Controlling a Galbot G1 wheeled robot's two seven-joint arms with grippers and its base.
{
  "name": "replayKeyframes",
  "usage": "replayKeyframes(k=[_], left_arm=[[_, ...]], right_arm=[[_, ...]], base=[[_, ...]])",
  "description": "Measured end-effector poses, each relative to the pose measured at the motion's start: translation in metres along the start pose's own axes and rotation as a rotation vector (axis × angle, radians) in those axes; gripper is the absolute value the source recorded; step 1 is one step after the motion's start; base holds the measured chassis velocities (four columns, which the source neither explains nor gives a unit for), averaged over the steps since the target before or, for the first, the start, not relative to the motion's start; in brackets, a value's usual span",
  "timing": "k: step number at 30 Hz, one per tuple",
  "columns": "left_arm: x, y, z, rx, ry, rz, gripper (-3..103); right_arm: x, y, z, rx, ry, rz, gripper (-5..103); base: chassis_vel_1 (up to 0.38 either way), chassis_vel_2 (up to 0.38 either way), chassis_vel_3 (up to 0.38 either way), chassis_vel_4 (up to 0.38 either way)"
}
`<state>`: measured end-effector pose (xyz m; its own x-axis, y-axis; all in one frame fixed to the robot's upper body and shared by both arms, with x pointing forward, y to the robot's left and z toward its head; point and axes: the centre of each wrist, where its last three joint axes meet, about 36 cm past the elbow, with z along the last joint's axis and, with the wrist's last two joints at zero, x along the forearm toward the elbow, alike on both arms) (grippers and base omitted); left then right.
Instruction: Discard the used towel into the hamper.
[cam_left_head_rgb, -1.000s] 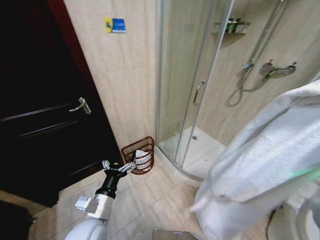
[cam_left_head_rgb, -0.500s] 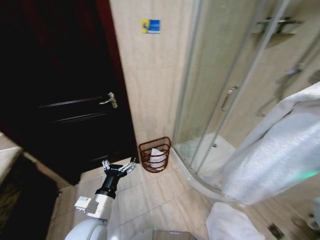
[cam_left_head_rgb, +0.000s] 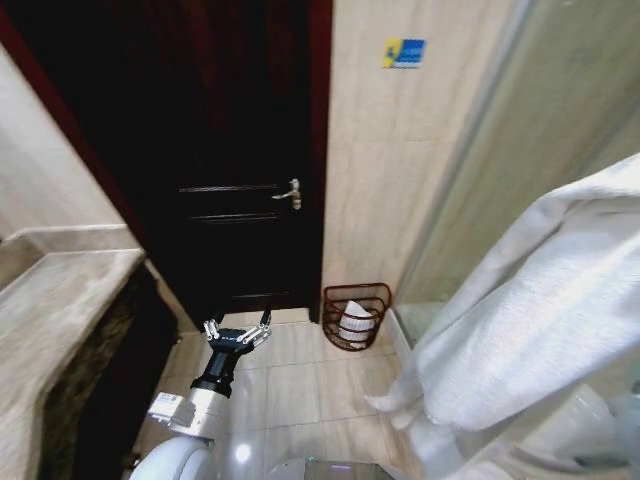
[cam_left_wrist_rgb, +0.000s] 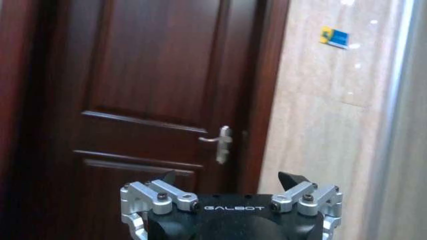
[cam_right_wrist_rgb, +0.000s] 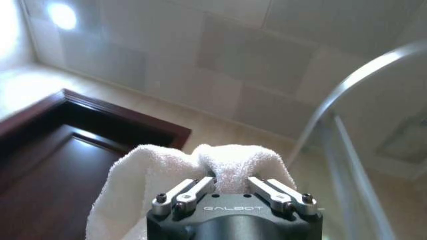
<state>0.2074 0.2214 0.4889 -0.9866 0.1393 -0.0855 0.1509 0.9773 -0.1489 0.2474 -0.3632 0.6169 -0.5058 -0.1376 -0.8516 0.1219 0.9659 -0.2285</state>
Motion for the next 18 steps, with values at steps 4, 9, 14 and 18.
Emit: replayKeyframes(k=[4,9,14,18], left_arm=[[0.0,0.0,0.0,0.0,0.0,0.0,100],[0.0,0.0,0.0,0.0,0.0,0.0,100],[0.0,0.0,0.0,0.0,0.0,0.0,100],[0.0,0.0,0.0,0.0,0.0,0.0,100]], right_arm=[[0.0,0.004,0.002,-0.015,0.003,-0.008,8],[-0.003,0.01,0.006,-0.044,0.01,-0.022,8],[-0.005,0.011,0.006,-0.047,0.008,-0.024,8],[-0.006,0.011,0.007,-0.05,0.004,-0.028,8]], base=[[0.089,0.092,0.088,0.09],[0.018,0.035,0.033,0.002],[-0.062,0.063,0.056,-0.081],[-0.125,0.126,0.129,-0.116]])
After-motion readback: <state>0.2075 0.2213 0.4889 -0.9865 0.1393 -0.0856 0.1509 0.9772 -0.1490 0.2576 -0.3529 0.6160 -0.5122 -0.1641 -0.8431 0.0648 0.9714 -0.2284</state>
